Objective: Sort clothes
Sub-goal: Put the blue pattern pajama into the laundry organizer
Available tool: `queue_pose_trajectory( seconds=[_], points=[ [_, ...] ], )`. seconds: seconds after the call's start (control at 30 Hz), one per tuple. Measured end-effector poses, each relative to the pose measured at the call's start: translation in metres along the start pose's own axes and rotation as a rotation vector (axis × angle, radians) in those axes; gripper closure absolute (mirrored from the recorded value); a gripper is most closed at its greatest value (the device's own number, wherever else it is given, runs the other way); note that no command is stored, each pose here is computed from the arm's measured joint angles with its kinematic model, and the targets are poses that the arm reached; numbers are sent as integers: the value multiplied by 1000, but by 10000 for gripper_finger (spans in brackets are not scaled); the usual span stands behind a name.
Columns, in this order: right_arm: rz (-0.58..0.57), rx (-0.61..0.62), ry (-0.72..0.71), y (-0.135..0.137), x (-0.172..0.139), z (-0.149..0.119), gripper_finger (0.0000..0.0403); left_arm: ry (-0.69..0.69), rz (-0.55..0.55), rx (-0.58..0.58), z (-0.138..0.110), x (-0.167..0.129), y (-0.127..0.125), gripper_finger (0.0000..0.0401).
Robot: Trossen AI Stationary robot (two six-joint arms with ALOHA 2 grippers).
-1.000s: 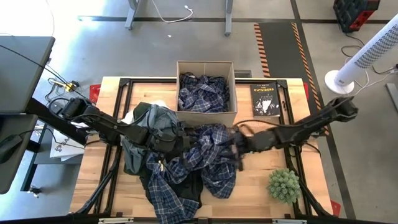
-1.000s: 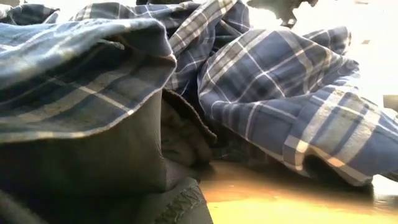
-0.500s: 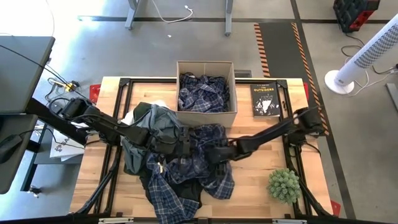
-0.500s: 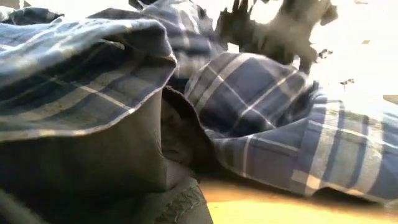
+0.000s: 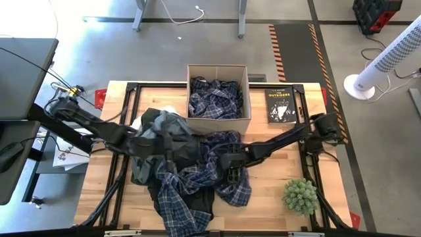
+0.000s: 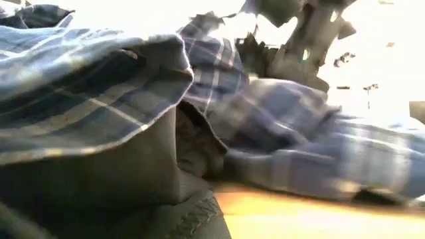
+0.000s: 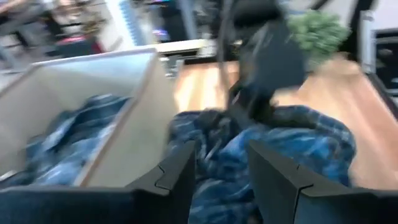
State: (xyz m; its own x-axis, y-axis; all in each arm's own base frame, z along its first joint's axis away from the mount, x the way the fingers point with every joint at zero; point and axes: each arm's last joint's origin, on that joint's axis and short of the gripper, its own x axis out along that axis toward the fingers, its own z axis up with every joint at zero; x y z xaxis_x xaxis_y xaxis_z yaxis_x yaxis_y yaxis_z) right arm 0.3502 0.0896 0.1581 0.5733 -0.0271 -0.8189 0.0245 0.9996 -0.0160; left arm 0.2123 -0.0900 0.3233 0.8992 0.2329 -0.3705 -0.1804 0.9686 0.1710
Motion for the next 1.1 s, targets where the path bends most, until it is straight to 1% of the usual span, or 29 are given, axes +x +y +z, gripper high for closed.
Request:
queue_pose_trajectory(
  seconds=[0.07,0.13,0.23,0.3,0.43,0.5,0.57,0.63,0.7,0.73,0.8,0.97,1.03,1.1],
  points=[
    [3,18,-172,4,-38,23,393,-9,60,-19,-2,-17,3,267],
    [-22,48,-344,5,-77,40,392,-24,118,-38,-4,-30,5,271],
    [-93,75,-587,3,-130,55,391,-49,179,-64,-7,-43,7,275],
    [-167,93,-790,-5,-170,65,393,-63,193,-64,-8,-48,5,276],
    [-350,138,-1204,-31,-249,78,393,-77,198,-55,-9,-52,0,277],
    [-431,154,-1426,-48,-283,80,393,-76,198,-50,-9,-51,-1,277],
    [-506,179,-1670,-67,-315,76,393,-76,197,-49,-10,-51,-2,277],
    [-568,217,-1887,-88,-338,69,393,-72,204,-41,-11,-50,-2,277],
    [-627,247,-2004,-109,-349,66,393,-71,210,-42,-12,-49,-3,277],
    [-643,265,-2012,-120,-351,68,393,-70,215,-39,-12,-49,-3,277],
    [-631,290,-1966,-142,-350,77,393,-71,223,-37,-12,-48,-4,277],
    [-530,249,-1763,-189,-339,116,393,-69,229,-33,-12,-47,-5,277],
    [-517,219,-1636,-204,-335,132,393,-69,230,-38,-13,-47,-5,277],
    [-529,200,-1441,-217,-320,145,393,-65,232,-33,-13,-46,-6,277]
  ],
)
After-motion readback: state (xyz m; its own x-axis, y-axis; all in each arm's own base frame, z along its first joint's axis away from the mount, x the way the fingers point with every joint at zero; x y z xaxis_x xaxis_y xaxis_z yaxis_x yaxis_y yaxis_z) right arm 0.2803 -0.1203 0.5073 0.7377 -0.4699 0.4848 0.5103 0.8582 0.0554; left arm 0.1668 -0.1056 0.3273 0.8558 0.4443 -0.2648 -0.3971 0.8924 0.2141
